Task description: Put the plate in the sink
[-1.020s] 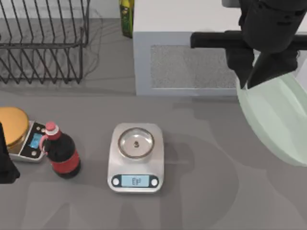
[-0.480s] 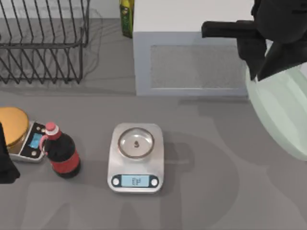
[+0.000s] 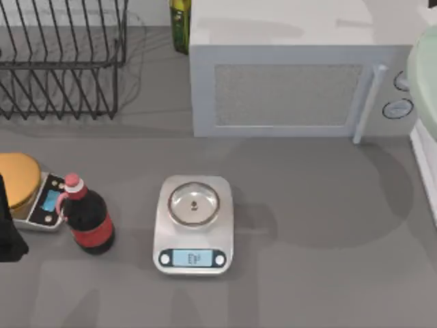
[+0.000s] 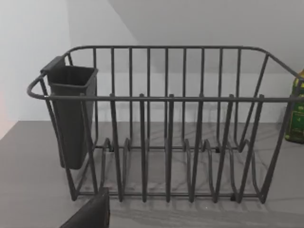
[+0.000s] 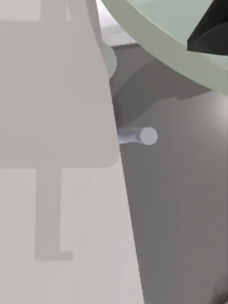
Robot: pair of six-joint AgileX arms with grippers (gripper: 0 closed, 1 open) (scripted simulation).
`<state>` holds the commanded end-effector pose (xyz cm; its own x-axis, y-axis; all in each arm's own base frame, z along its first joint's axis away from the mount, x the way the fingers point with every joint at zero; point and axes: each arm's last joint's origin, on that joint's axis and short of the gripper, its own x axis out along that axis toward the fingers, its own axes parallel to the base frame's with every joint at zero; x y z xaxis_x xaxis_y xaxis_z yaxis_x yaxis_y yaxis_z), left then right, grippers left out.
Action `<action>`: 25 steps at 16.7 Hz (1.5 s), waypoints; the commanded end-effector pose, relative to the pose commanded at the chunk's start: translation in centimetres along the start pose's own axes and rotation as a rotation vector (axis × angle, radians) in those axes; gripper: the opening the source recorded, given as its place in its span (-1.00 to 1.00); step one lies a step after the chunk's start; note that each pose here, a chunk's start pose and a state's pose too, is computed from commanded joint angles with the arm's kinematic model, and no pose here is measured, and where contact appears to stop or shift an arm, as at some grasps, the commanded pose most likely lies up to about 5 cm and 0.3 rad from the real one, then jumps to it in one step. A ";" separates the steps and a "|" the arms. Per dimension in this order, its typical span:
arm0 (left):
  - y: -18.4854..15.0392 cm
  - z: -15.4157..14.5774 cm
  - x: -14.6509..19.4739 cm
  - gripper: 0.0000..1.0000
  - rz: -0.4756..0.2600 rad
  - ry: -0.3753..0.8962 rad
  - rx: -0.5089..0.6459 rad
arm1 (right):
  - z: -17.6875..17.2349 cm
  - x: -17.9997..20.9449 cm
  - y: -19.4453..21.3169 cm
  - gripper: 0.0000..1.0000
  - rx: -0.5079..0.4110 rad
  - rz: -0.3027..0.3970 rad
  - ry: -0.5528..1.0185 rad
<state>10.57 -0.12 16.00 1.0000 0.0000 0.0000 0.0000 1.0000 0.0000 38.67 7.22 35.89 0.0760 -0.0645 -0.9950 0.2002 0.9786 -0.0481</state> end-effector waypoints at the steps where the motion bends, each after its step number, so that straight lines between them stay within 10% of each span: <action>1: 0.0 0.0 0.0 1.00 0.000 0.000 0.000 | 1.8 1.2 -1.6 -1.00 0.005 -0.008 0.008; 9: 0.0 0.0 0.0 1.00 0.000 0.000 0.000 | 10.9 14.5 -7.6 -1.00 -0.158 0.042 0.083; 15: 0.0 0.0 0.0 1.00 0.000 0.000 0.000 | 11.3 15.6 -7.5 -1.00 -0.189 0.057 0.079; 25: 0.0 0.0 0.0 1.00 0.000 0.000 0.000 | 11.3 15.6 -7.5 0.51 -0.189 0.057 0.079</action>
<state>10.57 -0.12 16.00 1.0000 0.0000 0.0000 0.0000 1.0000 0.0000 49.42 -3.34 21.74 0.0040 -0.0001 -1.0000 0.0101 0.9999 -0.0001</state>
